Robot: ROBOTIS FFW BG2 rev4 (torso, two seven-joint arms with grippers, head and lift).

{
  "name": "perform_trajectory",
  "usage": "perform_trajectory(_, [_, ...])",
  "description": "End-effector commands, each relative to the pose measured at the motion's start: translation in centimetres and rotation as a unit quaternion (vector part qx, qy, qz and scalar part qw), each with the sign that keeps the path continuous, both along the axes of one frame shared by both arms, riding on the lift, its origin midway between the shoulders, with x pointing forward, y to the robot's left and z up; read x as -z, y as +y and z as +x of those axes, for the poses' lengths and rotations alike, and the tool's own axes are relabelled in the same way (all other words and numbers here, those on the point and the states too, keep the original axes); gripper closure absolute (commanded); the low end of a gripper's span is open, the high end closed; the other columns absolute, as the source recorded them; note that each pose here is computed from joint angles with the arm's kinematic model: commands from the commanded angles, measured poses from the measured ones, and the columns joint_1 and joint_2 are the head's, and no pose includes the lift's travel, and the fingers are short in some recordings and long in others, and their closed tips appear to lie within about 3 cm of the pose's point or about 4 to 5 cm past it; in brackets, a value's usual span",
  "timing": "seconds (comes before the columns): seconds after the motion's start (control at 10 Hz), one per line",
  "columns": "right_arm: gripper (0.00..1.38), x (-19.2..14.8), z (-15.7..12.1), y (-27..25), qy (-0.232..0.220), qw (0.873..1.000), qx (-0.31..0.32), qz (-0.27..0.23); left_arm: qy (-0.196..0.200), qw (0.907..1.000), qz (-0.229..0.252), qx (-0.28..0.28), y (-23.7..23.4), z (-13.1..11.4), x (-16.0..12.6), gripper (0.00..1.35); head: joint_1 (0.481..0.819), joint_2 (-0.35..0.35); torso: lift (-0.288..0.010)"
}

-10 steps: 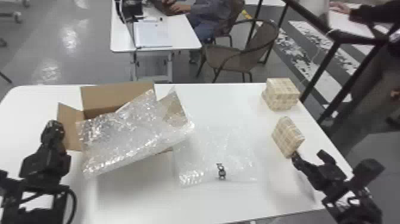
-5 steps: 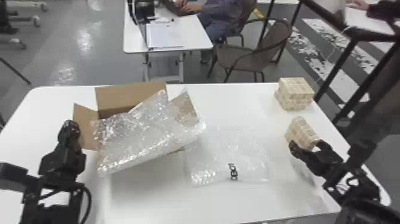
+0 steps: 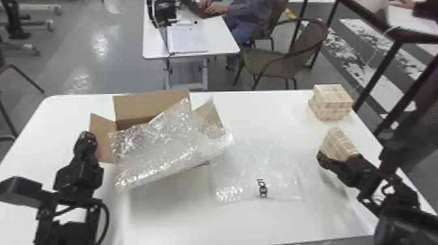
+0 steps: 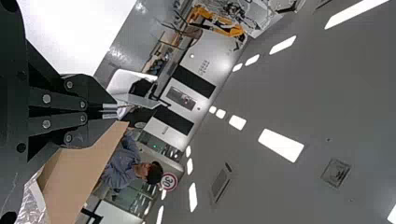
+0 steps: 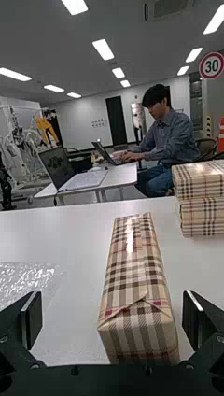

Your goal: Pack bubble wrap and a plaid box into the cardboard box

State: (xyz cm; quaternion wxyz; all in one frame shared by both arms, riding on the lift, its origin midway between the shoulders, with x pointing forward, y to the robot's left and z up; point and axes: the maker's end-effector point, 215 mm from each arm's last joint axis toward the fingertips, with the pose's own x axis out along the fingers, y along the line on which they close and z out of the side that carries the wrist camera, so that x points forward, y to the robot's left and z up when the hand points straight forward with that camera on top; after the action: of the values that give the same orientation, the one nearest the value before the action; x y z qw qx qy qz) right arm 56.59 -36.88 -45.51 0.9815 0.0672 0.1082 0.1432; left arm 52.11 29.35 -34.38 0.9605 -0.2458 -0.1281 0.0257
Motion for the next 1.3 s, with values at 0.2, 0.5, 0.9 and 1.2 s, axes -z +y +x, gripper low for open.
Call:
perform_trajectory(0.2, [0.86,0.2,-0.4,-0.4,0.005,1.0,0.007,0.003,0.0,1.0,0.0,0.0,0.0,0.0,0.0,1.2,0.695,-0.076,-0.11])
perform_trajectory(0.5, [0.9,0.1,-0.6,-0.5,0.002,1.0,0.011,0.013,-0.002,1.0,0.0,0.0,0.1,0.0,-0.1,1.2,0.695,-0.08,-0.11])
perform_trajectory(0.9, [1.03,-0.8,-0.7,-0.5,-0.012,0.999,0.015,0.028,-0.003,1.0,0.0,0.001,0.0,0.1,-0.2,1.2,0.695,-0.082,-0.11])
perform_trajectory(1.2, [1.03,-11.8,-0.2,4.3,-0.114,0.992,-0.005,0.054,-0.004,1.0,-0.002,0.0,0.1,0.1,-0.2,1.2,0.695,-0.072,-0.11])
